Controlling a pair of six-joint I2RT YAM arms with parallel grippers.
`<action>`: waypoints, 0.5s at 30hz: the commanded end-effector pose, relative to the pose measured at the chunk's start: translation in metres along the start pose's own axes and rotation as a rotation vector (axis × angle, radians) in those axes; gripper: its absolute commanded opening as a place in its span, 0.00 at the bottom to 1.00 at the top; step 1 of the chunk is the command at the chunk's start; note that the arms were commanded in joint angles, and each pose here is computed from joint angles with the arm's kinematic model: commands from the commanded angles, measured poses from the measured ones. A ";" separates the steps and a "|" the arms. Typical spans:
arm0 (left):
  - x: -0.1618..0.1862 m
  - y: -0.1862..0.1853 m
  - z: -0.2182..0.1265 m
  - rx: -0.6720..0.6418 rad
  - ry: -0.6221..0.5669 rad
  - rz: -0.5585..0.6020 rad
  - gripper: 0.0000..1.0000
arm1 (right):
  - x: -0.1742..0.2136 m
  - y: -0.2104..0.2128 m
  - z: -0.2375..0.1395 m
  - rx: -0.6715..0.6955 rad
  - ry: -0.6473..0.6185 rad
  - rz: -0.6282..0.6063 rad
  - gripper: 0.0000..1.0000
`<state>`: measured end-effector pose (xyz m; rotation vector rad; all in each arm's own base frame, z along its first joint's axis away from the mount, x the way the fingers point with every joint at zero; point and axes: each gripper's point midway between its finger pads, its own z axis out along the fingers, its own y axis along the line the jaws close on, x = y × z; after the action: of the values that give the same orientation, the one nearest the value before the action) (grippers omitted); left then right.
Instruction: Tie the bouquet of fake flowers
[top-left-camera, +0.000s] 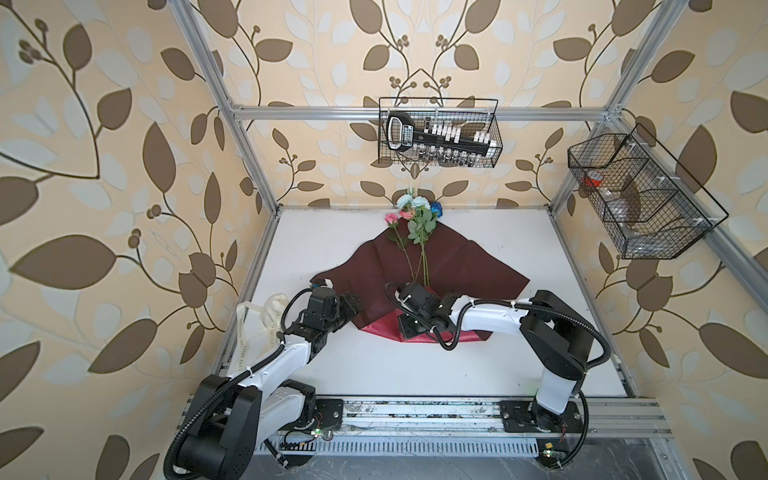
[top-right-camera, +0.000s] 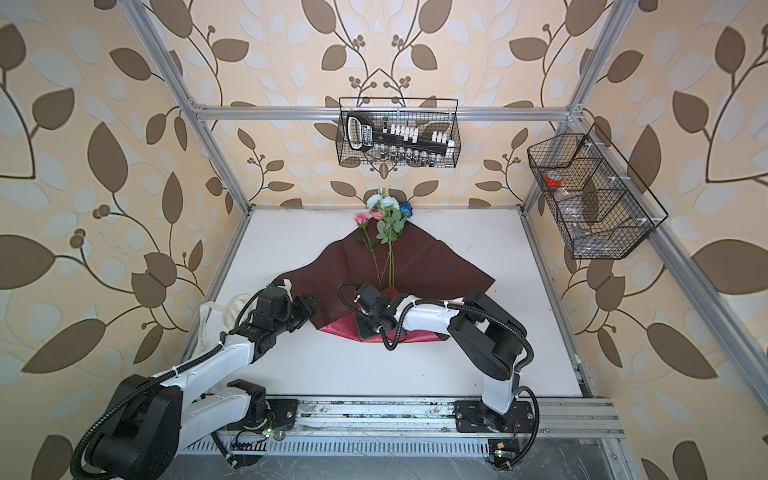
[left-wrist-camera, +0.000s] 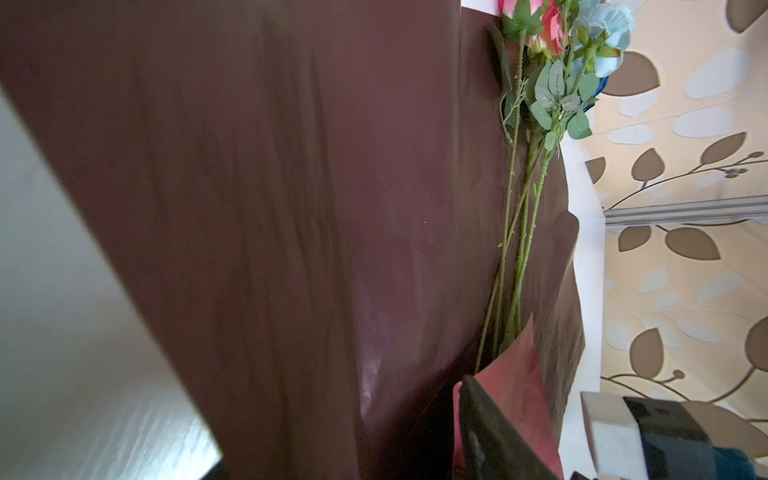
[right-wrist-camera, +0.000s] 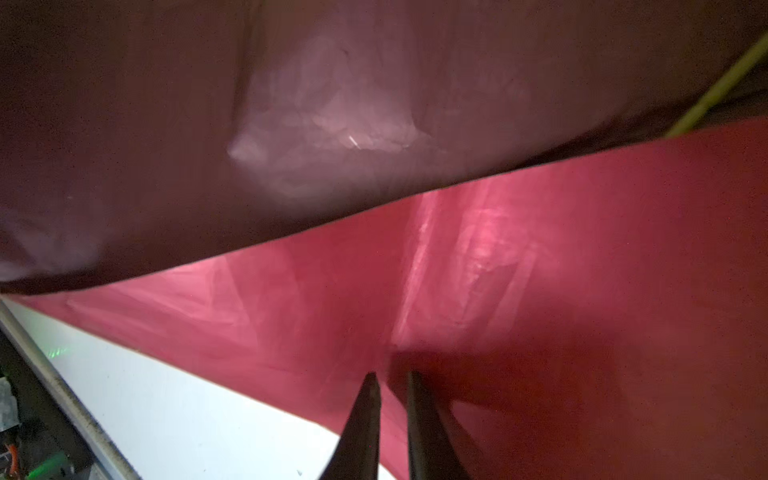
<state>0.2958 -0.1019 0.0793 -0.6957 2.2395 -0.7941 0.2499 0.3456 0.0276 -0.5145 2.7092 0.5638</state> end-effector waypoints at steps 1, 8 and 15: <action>-0.029 -0.017 -0.009 -0.020 -0.092 0.093 0.59 | -0.002 0.004 -0.008 -0.025 -0.009 0.012 0.16; -0.039 -0.016 -0.014 -0.049 -0.131 0.136 0.49 | -0.005 0.011 -0.011 -0.053 -0.011 0.021 0.15; -0.026 -0.010 0.003 -0.054 -0.051 0.114 0.10 | -0.019 0.008 0.003 -0.033 -0.017 0.020 0.13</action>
<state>0.3103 -0.0900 0.0865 -0.6284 2.2554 -0.6377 0.2521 0.3521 0.0335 -0.4987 2.7070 0.6101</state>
